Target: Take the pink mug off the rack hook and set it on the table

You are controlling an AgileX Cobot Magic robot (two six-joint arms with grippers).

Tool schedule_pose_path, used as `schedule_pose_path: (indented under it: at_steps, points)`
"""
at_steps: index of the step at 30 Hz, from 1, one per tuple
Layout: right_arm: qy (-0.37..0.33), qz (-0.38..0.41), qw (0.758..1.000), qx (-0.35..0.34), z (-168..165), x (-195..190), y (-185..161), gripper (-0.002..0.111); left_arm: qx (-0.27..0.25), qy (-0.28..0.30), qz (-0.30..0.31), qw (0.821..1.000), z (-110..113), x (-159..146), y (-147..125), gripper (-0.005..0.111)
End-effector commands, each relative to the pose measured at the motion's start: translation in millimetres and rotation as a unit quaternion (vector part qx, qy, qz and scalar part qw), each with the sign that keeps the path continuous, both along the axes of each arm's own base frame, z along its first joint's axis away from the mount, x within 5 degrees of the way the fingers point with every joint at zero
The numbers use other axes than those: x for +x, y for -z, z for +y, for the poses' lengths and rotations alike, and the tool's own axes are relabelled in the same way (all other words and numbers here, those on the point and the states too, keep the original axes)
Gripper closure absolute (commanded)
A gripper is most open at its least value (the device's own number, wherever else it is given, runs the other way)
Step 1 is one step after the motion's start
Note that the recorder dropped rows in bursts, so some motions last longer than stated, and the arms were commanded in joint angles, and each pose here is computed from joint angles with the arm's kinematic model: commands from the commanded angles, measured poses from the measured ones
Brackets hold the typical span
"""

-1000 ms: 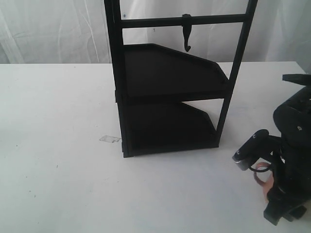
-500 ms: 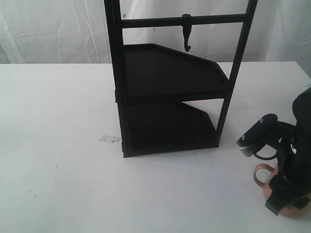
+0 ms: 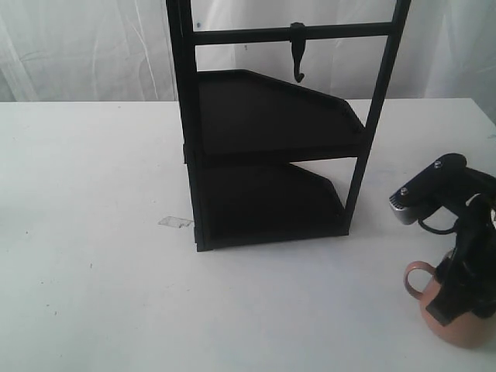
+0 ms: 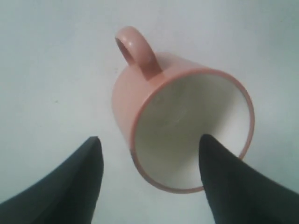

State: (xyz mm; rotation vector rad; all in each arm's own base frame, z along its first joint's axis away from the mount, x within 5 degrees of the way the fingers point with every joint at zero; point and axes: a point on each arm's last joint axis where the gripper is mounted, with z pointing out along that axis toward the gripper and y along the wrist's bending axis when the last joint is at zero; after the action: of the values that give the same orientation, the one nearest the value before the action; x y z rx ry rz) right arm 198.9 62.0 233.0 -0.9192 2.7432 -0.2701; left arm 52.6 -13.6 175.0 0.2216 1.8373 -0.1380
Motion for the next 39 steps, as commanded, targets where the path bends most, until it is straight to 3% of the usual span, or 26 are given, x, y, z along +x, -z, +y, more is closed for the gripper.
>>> schedule_pose_path:
  at_steps: [1, 10, 19, 28, 39]
  points:
    - [0.008, -0.037, 0.999, 0.03, -2, -10, -16, 0.051, -0.004, -0.003, 0.0, 1.0, 0, 0, 1, 0.107]
    - [0.027, -0.127, 0.983, 0.13, -6, -40, -56, 0.056, -0.004, -0.003, 0.0, 1.0, 0, 0, 1, 0.107]
    - [0.023, -0.228, 0.95, 0.213, -17, -83, -92, 0.108, -0.004, -0.003, 0.0, 1.0, 0, 0, 1, 0.107]
    - [0.019, -0.281, 0.925, 0.256, -32, -126, -108, 0.108, -0.004, -0.003, 0.0, 1.0, 0, 0, 1, 0.107]
    - [0.0, -0.358, 0.848, 0.389, -31, -156, -127, 0.108, -0.004, -0.003, 0.0, 1.0, 0, 0, 1, 0.107]
